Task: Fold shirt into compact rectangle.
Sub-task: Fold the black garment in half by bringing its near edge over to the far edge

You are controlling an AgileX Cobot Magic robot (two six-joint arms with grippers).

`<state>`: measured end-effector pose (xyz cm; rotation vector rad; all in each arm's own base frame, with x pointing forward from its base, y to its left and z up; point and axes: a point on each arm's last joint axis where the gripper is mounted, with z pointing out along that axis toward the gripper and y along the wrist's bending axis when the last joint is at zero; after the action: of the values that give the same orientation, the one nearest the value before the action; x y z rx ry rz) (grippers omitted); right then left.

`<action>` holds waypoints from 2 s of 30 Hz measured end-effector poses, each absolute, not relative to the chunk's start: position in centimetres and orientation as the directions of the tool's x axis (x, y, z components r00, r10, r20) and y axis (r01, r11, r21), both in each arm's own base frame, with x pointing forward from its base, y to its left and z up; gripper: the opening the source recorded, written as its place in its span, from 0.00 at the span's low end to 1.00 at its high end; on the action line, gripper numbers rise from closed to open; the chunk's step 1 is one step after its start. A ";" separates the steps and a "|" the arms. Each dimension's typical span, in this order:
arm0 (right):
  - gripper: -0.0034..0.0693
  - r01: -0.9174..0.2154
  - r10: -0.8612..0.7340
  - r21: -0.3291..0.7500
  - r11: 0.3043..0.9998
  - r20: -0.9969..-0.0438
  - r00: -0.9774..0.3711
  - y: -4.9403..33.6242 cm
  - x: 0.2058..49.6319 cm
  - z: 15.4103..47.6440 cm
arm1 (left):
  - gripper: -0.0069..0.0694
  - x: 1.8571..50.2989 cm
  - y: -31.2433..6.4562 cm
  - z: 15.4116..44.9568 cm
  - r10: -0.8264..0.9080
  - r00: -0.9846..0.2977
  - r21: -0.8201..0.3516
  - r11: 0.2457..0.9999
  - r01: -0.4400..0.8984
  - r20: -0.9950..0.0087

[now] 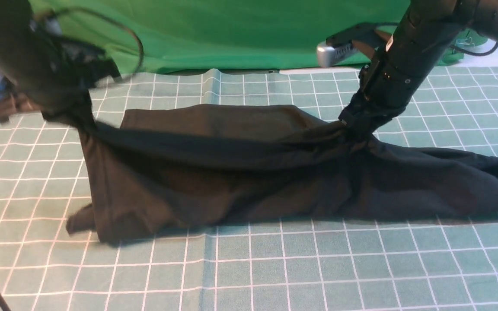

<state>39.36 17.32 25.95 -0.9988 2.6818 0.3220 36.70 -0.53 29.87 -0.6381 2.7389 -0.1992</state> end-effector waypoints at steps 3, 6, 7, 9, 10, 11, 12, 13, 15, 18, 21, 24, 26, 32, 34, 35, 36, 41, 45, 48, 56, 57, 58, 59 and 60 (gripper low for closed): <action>0.09 -0.648 -0.577 0.099 0.755 -0.367 -0.729 17.3 39.9 26.1 | 0.10 38.0 -0.2 30.3 -0.457 -0.838 -0.219 0.887 -0.406 -0.297; 0.09 -0.621 -0.532 0.068 0.781 -0.448 -0.718 17.0 40.9 26.4 | 0.10 40.4 0.1 30.1 -0.457 -0.826 -0.234 0.888 -0.397 -0.330; 0.09 -0.617 -0.525 0.062 0.785 -0.462 -0.715 16.9 41.2 26.4 | 0.10 41.0 0.3 29.7 -0.459 -0.824 -0.234 0.886 -0.400 -0.331; 0.09 -0.606 -0.509 0.051 0.794 -0.490 -0.707 16.8 41.7 26.2 | 0.10 42.3 0.7 29.4 -0.468 -0.814 -0.243 0.882 -0.405 -0.344; 0.09 -0.602 -0.504 0.047 0.797 -0.498 -0.706 16.8 41.9 26.0 | 0.10 42.9 1.0 29.4 -0.474 -0.807 -0.250 0.879 -0.407 -0.351; 0.09 -0.597 -0.496 0.044 0.801 -0.508 -0.704 16.8 42.3 25.6 | 0.10 43.6 1.3 28.8 -0.480 -0.804 -0.251 0.875 -0.413 -0.350; 0.09 -0.595 -0.495 0.044 0.802 -0.508 -0.705 16.8 42.4 25.4 | 0.10 43.8 1.3 28.7 -0.482 -0.804 -0.252 0.874 -0.415 -0.349; 0.09 -0.588 -0.486 0.041 0.808 -0.518 -0.704 16.9 42.8 24.9 | 0.10 44.6 1.6 28.2 -0.488 -0.800 -0.255 0.871 -0.420 -0.350; 0.10 -0.577 -0.473 0.037 0.816 -0.531 -0.703 17.1 43.5 23.8 | 0.10 45.8 1.8 27.2 -0.491 -0.794 -0.259 0.869 -0.421 -0.358; 0.15 -0.560 -0.450 0.020 0.828 -0.571 -0.687 17.2 44.4 22.9 | 0.11 46.9 1.9 26.0 -0.493 -0.779 -0.274 0.868 -0.413 -0.387; 0.24 -0.543 -0.428 0.013 0.840 -0.599 -0.677 17.4 45.0 22.3 | 0.11 47.5 1.9 25.5 -0.486 -0.768 -0.286 0.872 -0.396 -0.418; 0.50 -0.519 -0.398 0.009 0.855 -0.630 -0.667 17.4 45.6 21.9 | 0.19 48.0 2.0 25.6 -0.451 -0.761 -0.282 0.891 -0.355 -0.466; 0.59 -0.515 -0.393 0.005 0.857 -0.641 -0.660 17.4 45.7 22.0 | 0.26 48.1 2.0 25.9 -0.435 -0.760 -0.278 0.899 -0.338 -0.483; 0.61 -0.516 -0.395 -0.047 0.856 -0.702 -0.593 16.5 44.3 27.3 | 0.53 46.9 2.3 29.5 -0.337 -0.807 -0.177 0.942 -0.287 -0.486; 0.54 -0.505 -0.380 -0.058 0.861 -0.732 -0.566 15.3 43.1 30.8 | 0.56 45.7 2.4 31.7 -0.285 -0.831 -0.138 0.958 -0.250 -0.477; 0.49 -0.495 -0.371 -0.064 0.867 -0.746 -0.554 14.6 42.4 32.5 | 0.56 45.2 2.3 32.6 -0.268 -0.840 -0.138 0.963 -0.230 -0.473; 0.45 -0.489 -0.367 -0.064 0.870 -0.747 -0.554 14.1 41.9 33.5 | 0.54 44.7 2.1 33.2 -0.242 -0.848 -0.143 0.970 -0.197 -0.472; 0.14 -0.460 -0.357 -0.055 0.886 -0.713 -0.604 10.2 38.2 38.4 | 0.23 40.7 0.4 35.8 -0.175 -0.871 -0.204 0.975 -0.089 -0.460; 0.09 -0.417 -0.349 -0.002 0.909 -0.552 -0.757 6.4 36.2 38.1 | 0.10 35.9 -2.0 33.0 -0.118 -0.932 -0.195 0.979 -0.052 -0.344; 0.08 -0.398 -0.325 0.044 0.916 -0.498 -0.804 5.3 35.7 37.0 | 0.10 33.9 -3.2 29.6 -0.093 -0.952 -0.187 0.982 -0.039 -0.291; 0.08 -0.445 -0.343 0.164 0.880 -0.428 -0.836 5.9 34.8 33.1 | 0.41 33.1 -2.8 24.0 -0.103 -0.968 -0.043 0.994 -0.096 -0.229; 0.08 -0.447 -0.342 0.174 0.878 -0.425 -0.838 5.9 34.7 32.7 | 0.50 33.4 -2.7 23.6 -0.107 -0.966 -0.026 0.994 -0.104 -0.235; 0.08 -0.448 -0.343 0.173 0.877 -0.425 -0.837 5.9 34.7 32.6 | 0.51 33.5 -2.6 23.6 -0.108 -0.966 -0.025 0.994 -0.105 -0.236; 0.08 -0.446 -0.338 0.184 0.876 -0.425 -0.840 6.0 34.7 32.1 | 0.66 34.0 -2.6 22.9 -0.114 -0.963 -0.019 0.993 -0.112 -0.244; 0.08 -0.444 -0.335 0.186 0.876 -0.427 -0.840 6.0 34.7 32.0 | 0.72 34.2 -2.6 22.6 -0.121 -0.962 -0.020 0.993 -0.119 -0.244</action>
<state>34.74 6.04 32.03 -0.5759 2.6597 0.3932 34.17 -2.61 22.57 -0.1766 2.8887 -0.0073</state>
